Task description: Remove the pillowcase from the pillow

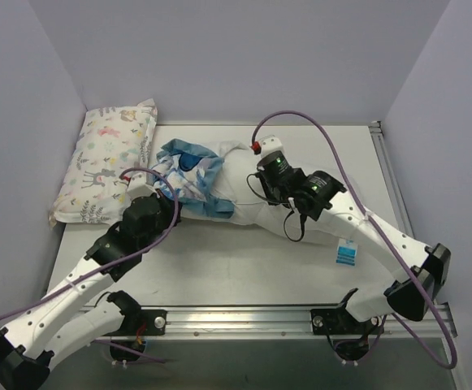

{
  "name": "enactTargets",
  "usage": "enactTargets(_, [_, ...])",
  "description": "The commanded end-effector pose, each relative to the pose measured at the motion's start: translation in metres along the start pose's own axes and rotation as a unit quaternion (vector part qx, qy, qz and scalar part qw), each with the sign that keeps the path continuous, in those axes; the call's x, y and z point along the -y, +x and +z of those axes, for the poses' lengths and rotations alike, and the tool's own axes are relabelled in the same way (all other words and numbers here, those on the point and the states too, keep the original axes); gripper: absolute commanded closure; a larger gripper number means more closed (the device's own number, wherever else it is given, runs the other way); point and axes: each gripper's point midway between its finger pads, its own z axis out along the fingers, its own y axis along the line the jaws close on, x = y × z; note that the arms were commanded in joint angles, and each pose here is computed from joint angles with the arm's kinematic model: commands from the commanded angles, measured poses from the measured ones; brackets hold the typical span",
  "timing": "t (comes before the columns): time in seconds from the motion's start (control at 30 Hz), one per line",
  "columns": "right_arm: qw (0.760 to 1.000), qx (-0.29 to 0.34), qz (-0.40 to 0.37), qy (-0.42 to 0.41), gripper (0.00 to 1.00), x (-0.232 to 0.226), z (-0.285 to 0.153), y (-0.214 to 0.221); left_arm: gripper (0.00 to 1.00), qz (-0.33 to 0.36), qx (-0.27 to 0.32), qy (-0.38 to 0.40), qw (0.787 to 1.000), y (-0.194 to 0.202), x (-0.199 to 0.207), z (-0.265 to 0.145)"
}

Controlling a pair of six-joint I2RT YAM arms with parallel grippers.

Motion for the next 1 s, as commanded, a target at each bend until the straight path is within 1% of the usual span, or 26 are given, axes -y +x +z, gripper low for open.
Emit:
enactTargets(0.0, [0.994, 0.102, 0.040, 0.024, 1.00, 0.038, -0.068, -0.053, 1.00, 0.026, 0.063, 0.037, 0.997, -0.056, 0.024, -0.034])
enactTargets(0.03, [0.992, 0.112, 0.044, 0.025, 1.00, 0.042, -0.077, -0.057, 1.00, 0.025, 0.078, 0.053, 0.995, -0.074, 0.036, -0.046])
enactTargets(0.07, [0.990, 0.133, 0.052, 0.022, 1.00, 0.050, -0.097, -0.066, 1.00, 0.036, 0.088, 0.063, 0.993, -0.085, 0.041, -0.054])
enactTargets(0.1, [0.988, 0.143, 0.055, 0.025, 1.00, 0.055, -0.105, -0.070, 1.00, 0.041, 0.092, 0.068, 0.993, -0.091, 0.044, -0.061])
enactTargets(0.13, [0.985, 0.158, 0.061, 0.026, 1.00, 0.062, -0.118, -0.076, 1.00, 0.038, 0.107, 0.089, 0.990, -0.111, 0.059, -0.076])
enactTargets(0.17, [0.983, 0.168, 0.065, 0.026, 1.00, 0.066, -0.128, -0.083, 1.00, 0.048, 0.113, 0.095, 0.988, -0.119, 0.064, -0.082])
enactTargets(0.23, [0.982, 0.172, 0.073, 0.022, 1.00, 0.072, -0.132, -0.088, 1.00, 0.057, 0.109, 0.107, 0.987, -0.127, 0.078, -0.087])
enactTargets(0.27, [0.982, 0.172, 0.081, 0.017, 1.00, 0.074, -0.130, -0.092, 1.00, 0.058, 0.115, 0.128, 0.983, -0.138, 0.092, -0.095])
enactTargets(0.3, [0.982, 0.165, 0.093, 0.022, 1.00, 0.083, -0.124, -0.092, 1.00, 0.064, 0.107, 0.126, 0.984, -0.137, 0.098, -0.088])
enactTargets(0.33, [0.983, 0.154, 0.102, 0.002, 1.00, 0.079, -0.116, -0.091, 1.00, 0.069, 0.103, 0.131, 0.984, -0.136, 0.106, -0.086])
enactTargets(0.4, [0.986, 0.122, 0.111, -0.012, 1.00, 0.076, -0.084, -0.088, 1.00, 0.080, 0.088, 0.132, 0.984, -0.135, 0.121, -0.073])
enactTargets(0.43, [0.988, 0.088, 0.126, -0.015, 1.00, 0.080, -0.054, -0.082, 1.00, 0.082, 0.081, 0.134, 0.984, -0.133, 0.127, -0.068])
enactTargets(0.47, [0.988, 0.075, 0.135, -0.022, 1.00, 0.080, -0.035, -0.081, 1.00, 0.083, 0.074, 0.135, 0.985, -0.131, 0.132, -0.063])
enactTargets(0.5, [0.988, 0.053, 0.144, -0.027, 1.00, 0.080, -0.017, -0.075, 1.00, 0.088, 0.061, 0.132, 0.985, -0.126, 0.141, -0.048])
enactTargets(0.53, [0.988, 0.013, 0.152, -0.026, 1.00, 0.081, 0.015, -0.061, 1.00, 0.093, 0.054, 0.126, 0.986, -0.121, 0.144, -0.039])
enactTargets(0.57, [0.986, 0.003, 0.160, -0.046, 1.00, 0.073, 0.030, -0.059, 1.00, 0.103, 0.035, 0.106, 0.988, -0.109, 0.142, -0.016])
enactTargets(0.6, [0.985, -0.017, 0.162, -0.047, 1.00, 0.070, 0.045, -0.049, 1.00, 0.105, 0.024, 0.107, 0.988, -0.104, 0.145, -0.007])
enactTargets(0.63, [0.985, -0.043, 0.162, -0.048, 1.00, 0.064, 0.070, -0.038, 1.00, 0.105, 0.011, 0.100, 0.989, -0.098, 0.143, 0.005])
enactTargets(0.67, [0.984, -0.056, 0.163, -0.052, 1.00, 0.060, 0.080, -0.031, 1.00, 0.096, -0.005, 0.088, 0.992, -0.091, 0.137, 0.025])
enactTargets(0.73, [0.981, -0.084, 0.168, -0.053, 1.00, 0.053, 0.103, -0.018, 0.99, 0.092, -0.031, 0.095, 0.991, -0.075, 0.134, 0.042])
enactTargets(0.8, [0.980, -0.090, 0.170, -0.051, 1.00, 0.052, 0.112, -0.016, 0.94, 0.082, -0.028, 0.086, 0.993, -0.076, 0.127, 0.060])
enactTargets(0.83, [0.980, -0.092, 0.171, -0.046, 0.90, 0.054, 0.116, -0.016, 0.88, 0.080, -0.033, 0.093, 0.992, -0.075, 0.127, 0.064])
enactTargets(0.9, [0.982, -0.070, 0.175, -0.034, 0.69, 0.061, 0.111, -0.032, 0.72, 0.078, -0.041, 0.085, 0.992, -0.074, 0.122, 0.078])
enactTargets(0.93, [0.982, -0.057, 0.180, -0.028, 0.46, 0.066, 0.105, -0.041, 0.62, 0.077, -0.038, 0.081, 0.993, -0.078, 0.118, 0.083])
enactTargets(0.97, [0.982, -0.037, 0.184, -0.026, 0.36, 0.071, 0.097, -0.055, 0.45, 0.082, -0.040, 0.085, 0.992, -0.079, 0.119, 0.087])
